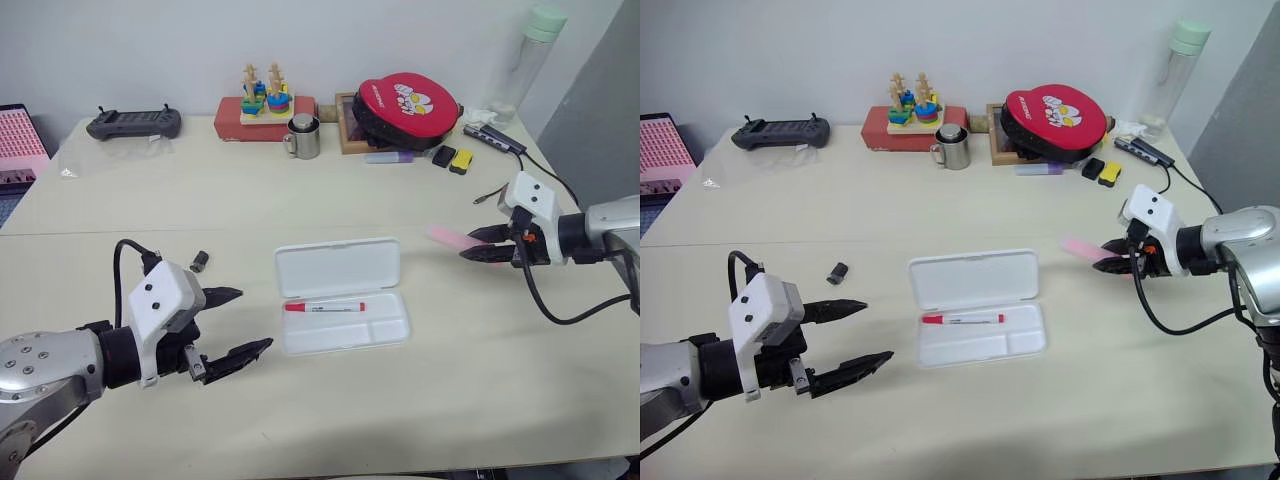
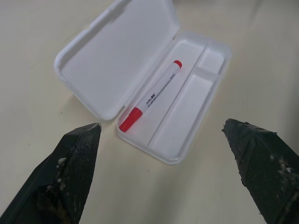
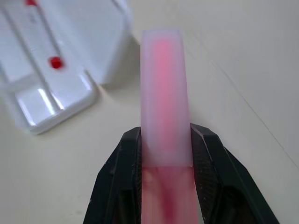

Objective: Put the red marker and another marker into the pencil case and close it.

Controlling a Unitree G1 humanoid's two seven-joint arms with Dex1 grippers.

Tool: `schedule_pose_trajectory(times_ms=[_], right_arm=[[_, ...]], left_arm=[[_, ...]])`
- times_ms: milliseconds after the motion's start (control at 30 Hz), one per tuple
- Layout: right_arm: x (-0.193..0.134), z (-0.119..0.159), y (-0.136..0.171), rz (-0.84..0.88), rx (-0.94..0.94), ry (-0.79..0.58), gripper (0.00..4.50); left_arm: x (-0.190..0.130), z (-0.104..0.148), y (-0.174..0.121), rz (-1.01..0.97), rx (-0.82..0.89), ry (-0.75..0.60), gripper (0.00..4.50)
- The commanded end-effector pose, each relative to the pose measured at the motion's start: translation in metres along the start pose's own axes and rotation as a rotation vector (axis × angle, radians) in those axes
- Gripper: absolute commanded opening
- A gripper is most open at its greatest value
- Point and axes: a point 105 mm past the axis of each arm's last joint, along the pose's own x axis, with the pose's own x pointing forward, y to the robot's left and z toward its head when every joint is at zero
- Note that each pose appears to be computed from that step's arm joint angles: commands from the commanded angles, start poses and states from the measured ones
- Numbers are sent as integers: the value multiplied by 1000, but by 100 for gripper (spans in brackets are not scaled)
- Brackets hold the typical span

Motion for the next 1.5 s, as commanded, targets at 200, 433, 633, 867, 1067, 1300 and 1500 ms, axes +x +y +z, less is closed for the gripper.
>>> schedule_pose_trajectory(times_ms=[200, 433, 633, 867, 1067, 1300, 1500], right_arm=[[25, 31, 77, 351, -159, -138, 108], [71, 37, 94, 355, -190, -172, 108], [99, 31, 108, 360, -208, -159, 108], [129, 35, 126, 363, -247, -155, 108], [139, 30, 127, 348, -273, -138, 108], [148, 27, 121, 323, -312, -127, 108], [147, 27, 125, 345, -339, -130, 179]], left_arm=[[5, 5, 9, 4, 52, -14, 450], [9, 0, 12, -4, 49, -8, 450], [14, -1, 16, -36, 43, 0, 450], [15, -8, 17, -74, 38, 32, 450], [17, -5, 17, -84, 44, 27, 450], [17, -5, 16, -80, 40, 24, 450], [17, -6, 14, -76, 33, 20, 450]])
